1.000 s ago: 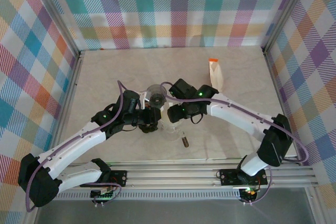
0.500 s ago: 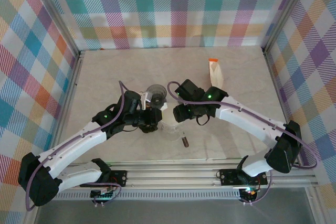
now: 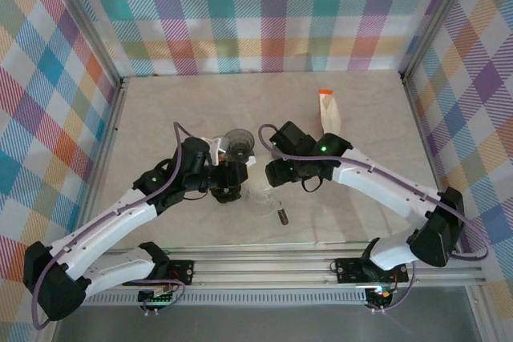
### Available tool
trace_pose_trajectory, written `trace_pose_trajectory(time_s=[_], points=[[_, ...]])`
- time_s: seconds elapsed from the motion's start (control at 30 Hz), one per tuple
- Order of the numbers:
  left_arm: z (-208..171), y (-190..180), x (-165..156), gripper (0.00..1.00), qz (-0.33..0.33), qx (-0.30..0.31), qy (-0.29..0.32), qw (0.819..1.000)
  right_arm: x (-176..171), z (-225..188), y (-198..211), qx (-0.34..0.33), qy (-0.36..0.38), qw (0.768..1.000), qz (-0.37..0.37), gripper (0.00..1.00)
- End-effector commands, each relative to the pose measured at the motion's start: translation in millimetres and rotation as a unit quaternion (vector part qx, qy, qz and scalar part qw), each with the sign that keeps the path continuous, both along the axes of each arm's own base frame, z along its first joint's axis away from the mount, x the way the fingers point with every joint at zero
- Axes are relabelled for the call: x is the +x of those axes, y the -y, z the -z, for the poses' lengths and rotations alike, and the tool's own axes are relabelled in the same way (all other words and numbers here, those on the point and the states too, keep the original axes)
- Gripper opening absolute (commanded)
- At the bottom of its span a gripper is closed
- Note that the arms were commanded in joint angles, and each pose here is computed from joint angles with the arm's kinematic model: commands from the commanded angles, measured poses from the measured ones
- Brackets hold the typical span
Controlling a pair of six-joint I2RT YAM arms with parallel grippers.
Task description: Place the coffee filter in the dripper
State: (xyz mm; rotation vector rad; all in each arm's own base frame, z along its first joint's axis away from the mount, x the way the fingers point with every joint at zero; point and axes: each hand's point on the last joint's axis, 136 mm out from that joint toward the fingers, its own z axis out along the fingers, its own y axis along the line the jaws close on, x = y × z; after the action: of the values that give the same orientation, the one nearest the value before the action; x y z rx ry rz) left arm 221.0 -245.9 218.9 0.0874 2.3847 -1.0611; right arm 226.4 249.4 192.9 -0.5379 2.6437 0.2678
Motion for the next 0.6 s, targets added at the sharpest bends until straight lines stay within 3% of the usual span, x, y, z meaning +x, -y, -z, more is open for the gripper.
trace_pose_trajectory(time_s=[0.0,0.3,0.57], points=[[-17,0,-2,0.48,-0.002,-0.009,0.011,1.000,1,-25,5,0.020,0.021,1.000,0.011,0.74],[-38,-15,-5,0.56,-0.020,-0.004,0.039,0.999,-7,-64,21,0.051,0.064,0.997,0.008,0.75],[-32,-58,-9,0.59,-0.093,0.039,0.067,0.993,-32,-76,35,0.157,0.123,0.980,-0.017,0.76]])
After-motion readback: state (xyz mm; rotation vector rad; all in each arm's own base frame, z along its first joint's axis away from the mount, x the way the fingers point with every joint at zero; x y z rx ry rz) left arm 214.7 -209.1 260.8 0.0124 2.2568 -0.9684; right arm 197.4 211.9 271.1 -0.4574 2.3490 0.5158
